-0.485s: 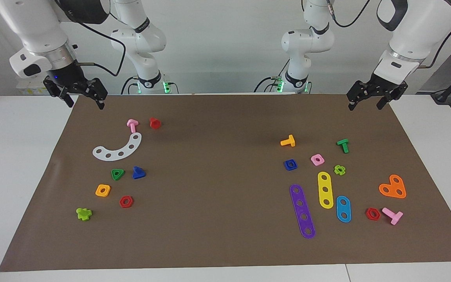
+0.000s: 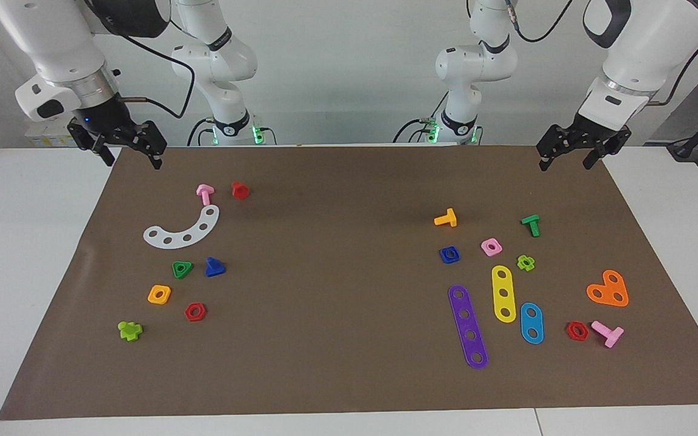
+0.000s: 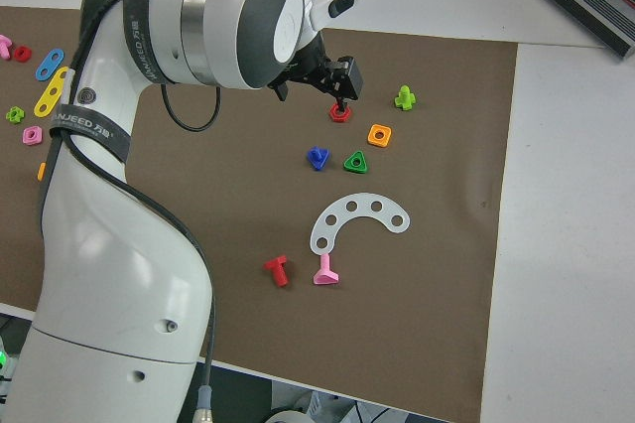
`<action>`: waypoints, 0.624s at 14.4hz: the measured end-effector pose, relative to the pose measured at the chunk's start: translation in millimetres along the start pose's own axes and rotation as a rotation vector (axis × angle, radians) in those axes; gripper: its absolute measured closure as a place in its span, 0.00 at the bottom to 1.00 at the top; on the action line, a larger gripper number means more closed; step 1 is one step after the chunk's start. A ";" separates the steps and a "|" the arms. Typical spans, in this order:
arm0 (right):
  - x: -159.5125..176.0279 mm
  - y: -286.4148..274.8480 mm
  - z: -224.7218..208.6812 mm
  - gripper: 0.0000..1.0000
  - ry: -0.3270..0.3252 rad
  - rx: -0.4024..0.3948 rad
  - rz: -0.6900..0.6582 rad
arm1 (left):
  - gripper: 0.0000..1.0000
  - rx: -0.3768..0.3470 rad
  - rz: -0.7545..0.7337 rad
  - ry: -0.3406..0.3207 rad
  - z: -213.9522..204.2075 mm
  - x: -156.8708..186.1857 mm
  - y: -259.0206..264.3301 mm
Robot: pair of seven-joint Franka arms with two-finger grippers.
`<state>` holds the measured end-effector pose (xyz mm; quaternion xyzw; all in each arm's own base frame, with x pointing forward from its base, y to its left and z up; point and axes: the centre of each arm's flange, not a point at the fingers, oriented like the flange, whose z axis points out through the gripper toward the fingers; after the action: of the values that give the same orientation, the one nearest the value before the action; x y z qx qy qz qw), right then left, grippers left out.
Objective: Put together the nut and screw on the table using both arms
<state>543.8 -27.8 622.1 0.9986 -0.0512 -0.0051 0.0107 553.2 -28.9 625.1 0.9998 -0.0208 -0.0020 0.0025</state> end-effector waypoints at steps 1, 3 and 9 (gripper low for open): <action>0.2 -0.4 4.3 0.00 -0.004 0.000 -0.001 | 0.00 0.000 0.000 0.000 0.0 0.0 0.0; 3.4 -3.3 19.6 0.00 0.002 0.000 -0.019 | 0.00 0.000 0.000 0.000 0.0 0.0 0.0; 45.1 -59.3 122.1 0.00 0.076 0.050 -0.173 | 0.00 0.000 0.000 0.000 0.0 0.0 0.0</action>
<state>593.3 24.0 498.3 0.9987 0.0357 0.0330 -0.0125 553.2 -28.9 625.0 0.9998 -0.0208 -0.0020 0.0025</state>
